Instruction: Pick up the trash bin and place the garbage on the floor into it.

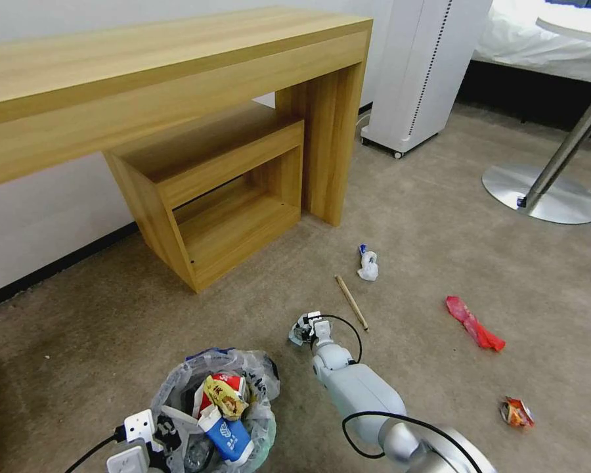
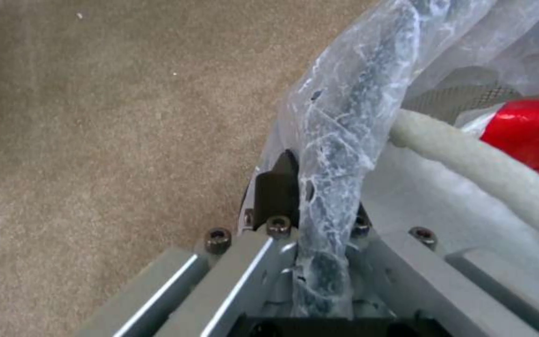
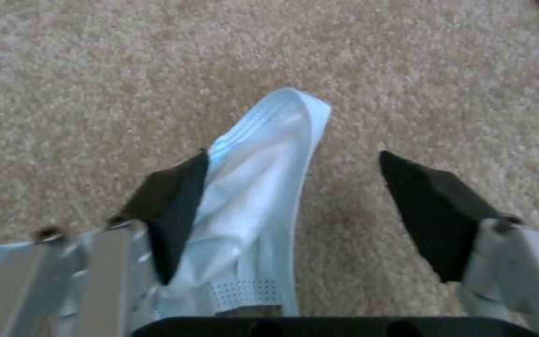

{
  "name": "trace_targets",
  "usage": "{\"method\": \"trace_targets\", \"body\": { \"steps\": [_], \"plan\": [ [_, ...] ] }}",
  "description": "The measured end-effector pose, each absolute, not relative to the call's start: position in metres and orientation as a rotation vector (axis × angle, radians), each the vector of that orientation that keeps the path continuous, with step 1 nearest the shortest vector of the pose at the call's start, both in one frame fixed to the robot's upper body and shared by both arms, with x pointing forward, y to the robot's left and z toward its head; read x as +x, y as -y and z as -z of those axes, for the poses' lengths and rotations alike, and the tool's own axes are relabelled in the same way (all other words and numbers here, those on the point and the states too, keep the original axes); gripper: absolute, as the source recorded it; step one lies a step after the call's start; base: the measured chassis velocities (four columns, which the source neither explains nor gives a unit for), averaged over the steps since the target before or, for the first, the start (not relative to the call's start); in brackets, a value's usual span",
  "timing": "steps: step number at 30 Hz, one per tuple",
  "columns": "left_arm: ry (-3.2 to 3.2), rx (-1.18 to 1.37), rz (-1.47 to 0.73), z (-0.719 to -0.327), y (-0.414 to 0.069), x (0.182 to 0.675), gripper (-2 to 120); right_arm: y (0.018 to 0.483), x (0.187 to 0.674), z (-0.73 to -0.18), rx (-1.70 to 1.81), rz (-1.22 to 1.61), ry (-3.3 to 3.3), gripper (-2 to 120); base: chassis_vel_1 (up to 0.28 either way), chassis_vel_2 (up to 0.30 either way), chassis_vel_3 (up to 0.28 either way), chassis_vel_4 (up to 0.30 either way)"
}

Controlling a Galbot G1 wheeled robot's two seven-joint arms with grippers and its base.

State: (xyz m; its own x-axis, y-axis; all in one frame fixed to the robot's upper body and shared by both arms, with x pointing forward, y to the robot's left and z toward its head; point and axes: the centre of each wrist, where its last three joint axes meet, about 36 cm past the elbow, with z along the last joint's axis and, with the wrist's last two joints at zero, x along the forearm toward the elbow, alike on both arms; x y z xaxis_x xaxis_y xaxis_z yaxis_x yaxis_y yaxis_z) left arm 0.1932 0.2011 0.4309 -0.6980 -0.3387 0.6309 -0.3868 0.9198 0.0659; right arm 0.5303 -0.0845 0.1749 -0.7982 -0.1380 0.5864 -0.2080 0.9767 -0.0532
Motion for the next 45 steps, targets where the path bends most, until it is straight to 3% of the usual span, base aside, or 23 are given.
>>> {"method": "trace_targets", "body": {
  "steps": [19, 27, 30, 33, 35, 37, 45],
  "plan": [
    [2.407, 0.515, -0.086, -0.429, -0.198, 0.189, 0, 0.077, 0.522, -0.173, 0.296, -0.14, 2.528, 0, 0.0, 0.0, 0.0, 0.0],
    [2.409, 0.511, -0.088, -0.429, -0.201, 0.19, 0, 0.034, 0.516, -0.222, 0.434, 0.049, 2.617, 0, 0.0, 0.0, 0.0, 0.0],
    [2.404, 0.518, -0.095, -0.431, -0.202, 0.191, 0, 0.047, 0.517, -0.249, 0.511, 0.113, 2.692, 0, 0.0, 0.0, 0.0, 0.0],
    [2.396, 0.51, -0.102, -0.433, -0.203, 0.192, 0, 0.075, 0.52, -0.327, 0.816, 0.325, 2.88, 0, 0.0, 0.0, 0.0, 0.0],
    [2.394, 0.51, -0.103, -0.433, -0.203, 0.192, 0, 0.076, 0.519, -0.335, 0.849, 0.355, 2.888, 0, 0.0, 0.0, 0.0, 0.0],
    [2.384, 0.51, -0.112, -0.434, -0.205, 0.193, 0, 0.096, 0.506, -0.389, 1.128, 0.537, 2.876, 0, 0.0, 0.0, 0.0, 0.0],
    [2.381, 0.518, -0.121, -0.435, -0.208, 0.197, 0, 0.13, 0.45, -0.446, 1.476, 0.528, 2.723, 0, 0.0, 0.0, 0.0, 0.0]
  ]
}}
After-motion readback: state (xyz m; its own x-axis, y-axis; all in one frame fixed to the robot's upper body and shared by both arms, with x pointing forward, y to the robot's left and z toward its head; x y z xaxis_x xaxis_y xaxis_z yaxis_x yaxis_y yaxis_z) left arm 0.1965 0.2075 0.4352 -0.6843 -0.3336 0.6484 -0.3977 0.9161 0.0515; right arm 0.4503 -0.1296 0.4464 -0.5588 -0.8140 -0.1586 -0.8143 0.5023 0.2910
